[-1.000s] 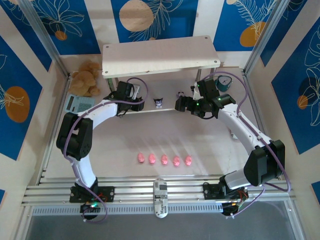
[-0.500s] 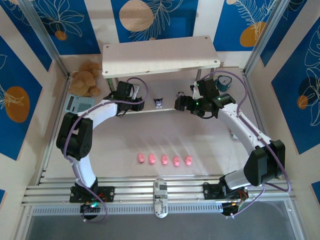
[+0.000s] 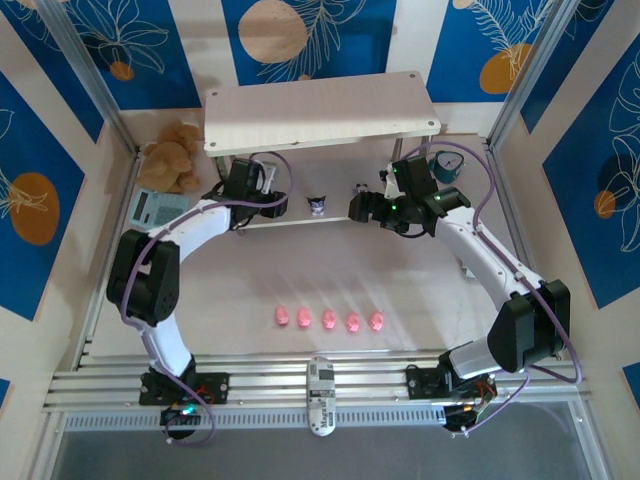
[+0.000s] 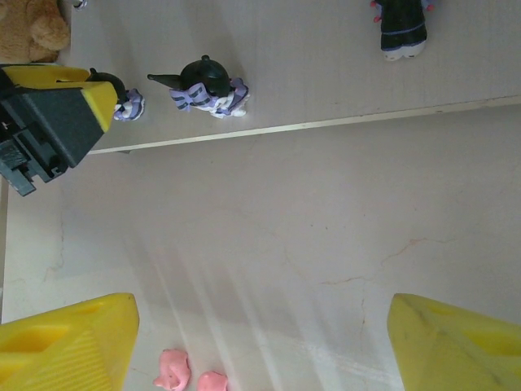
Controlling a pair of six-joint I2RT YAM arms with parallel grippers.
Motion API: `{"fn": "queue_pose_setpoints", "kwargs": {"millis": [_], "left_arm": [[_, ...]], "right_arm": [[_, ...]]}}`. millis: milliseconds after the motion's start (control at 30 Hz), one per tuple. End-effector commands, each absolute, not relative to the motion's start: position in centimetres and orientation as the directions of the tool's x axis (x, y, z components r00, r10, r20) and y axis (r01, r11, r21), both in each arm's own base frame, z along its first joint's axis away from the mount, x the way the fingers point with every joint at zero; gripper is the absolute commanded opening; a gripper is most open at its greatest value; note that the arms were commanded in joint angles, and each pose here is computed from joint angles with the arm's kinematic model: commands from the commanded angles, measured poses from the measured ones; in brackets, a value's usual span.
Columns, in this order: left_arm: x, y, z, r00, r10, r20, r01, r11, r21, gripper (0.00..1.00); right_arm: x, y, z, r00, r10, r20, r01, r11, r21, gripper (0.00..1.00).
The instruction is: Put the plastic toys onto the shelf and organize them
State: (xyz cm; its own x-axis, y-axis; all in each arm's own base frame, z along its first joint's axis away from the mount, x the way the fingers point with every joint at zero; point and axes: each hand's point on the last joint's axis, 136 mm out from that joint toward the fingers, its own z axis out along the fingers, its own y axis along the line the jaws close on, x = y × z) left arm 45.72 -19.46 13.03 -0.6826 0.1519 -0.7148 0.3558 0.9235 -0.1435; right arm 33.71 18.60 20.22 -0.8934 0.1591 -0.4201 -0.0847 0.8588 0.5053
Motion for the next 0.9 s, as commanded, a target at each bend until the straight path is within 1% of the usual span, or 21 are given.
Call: {"fn": "queue_pose_setpoints", "kwargs": {"millis": [0, 167, 667, 867], "left_arm": [[45.7, -18.8, 14.5, -0.660, 0.123, -0.741, 0.349, 0.924, -0.158, 0.57], [45.3, -19.0, 15.1, -0.654, 0.112, -0.748, 0.355, 0.919, -0.173, 0.57], [44.1, -18.7, 20.1, -0.574, 0.085, -0.815, 0.381, 0.908, -0.173, 0.57], [43.0, -18.4, 21.2, -0.557, 0.083, -0.827, 0.391, 0.904, -0.173, 0.56]], "right_arm": [[34.0, 18.9, 21.0, -0.888, 0.162, -0.430, -0.090, 0.856, 0.508, 0.81], [33.9, 19.0, 21.1, -0.888, 0.161, -0.430, -0.091, 0.856, 0.509, 0.81], [33.8, 19.0, 21.1, -0.887, 0.157, -0.435, -0.093, 0.861, 0.500, 0.81], [33.8, 18.6, 20.9, -0.882, 0.154, -0.444, -0.086, 0.875, 0.476, 0.81]]}}
